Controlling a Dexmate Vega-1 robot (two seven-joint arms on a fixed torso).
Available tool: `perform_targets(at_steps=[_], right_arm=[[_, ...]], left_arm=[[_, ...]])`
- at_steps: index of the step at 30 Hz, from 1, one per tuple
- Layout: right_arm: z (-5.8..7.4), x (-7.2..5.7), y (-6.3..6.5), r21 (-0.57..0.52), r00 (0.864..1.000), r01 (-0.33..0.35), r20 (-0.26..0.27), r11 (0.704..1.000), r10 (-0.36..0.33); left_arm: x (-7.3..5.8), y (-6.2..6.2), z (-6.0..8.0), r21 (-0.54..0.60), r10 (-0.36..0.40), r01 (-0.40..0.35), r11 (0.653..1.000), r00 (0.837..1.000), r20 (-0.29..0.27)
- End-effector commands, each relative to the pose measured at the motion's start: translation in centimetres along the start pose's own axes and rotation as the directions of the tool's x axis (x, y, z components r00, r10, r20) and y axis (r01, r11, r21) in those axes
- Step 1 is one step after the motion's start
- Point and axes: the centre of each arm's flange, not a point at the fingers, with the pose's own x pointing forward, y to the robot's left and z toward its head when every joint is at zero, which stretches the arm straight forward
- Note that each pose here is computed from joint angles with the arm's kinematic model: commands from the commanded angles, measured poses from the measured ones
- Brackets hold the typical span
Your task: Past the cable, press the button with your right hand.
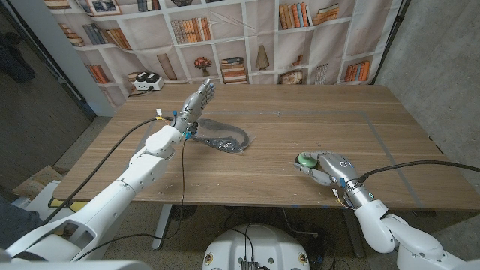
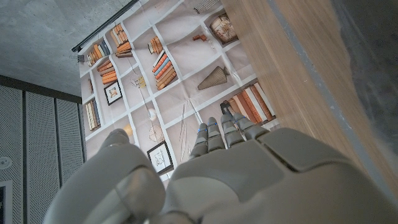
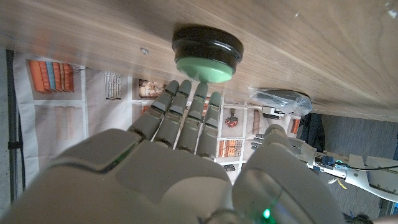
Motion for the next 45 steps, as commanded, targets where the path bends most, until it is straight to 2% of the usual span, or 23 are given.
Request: perform_targets(at_steps=[1, 15, 36, 45], right_arm=[[-0.3, -0.1, 0.5, -0.004, 1.0, -0.023, -0.013, 1.0, 0.023], [-0.3, 0.0, 1.4, 0.007, 0.998, -0.065, -0.02, 0.998, 0.065], [-1.1, -0.2, 3.0, 0.02, 0.99, -0.137, -0.039, 0.99, 0.138], [-0.8, -0.2, 2.4, 0.015, 0.992, -0.124, -0.039, 0.992, 0.124]], left_arm=[[0.0, -0.1, -0.2, -0.006, 0.002, -0.002, 1.0, 1.0, -0.002], [0.3, -0.1, -0.3, -0.008, -0.004, 0.004, 1.0, 1.0, -0.006], [0.3, -0.4, -0.4, -0.011, -0.006, 0.006, 1.0, 1.0, -0.007], [0.3, -0.5, -0.6, -0.014, -0.008, 0.008, 1.0, 1.0, -0.01]])
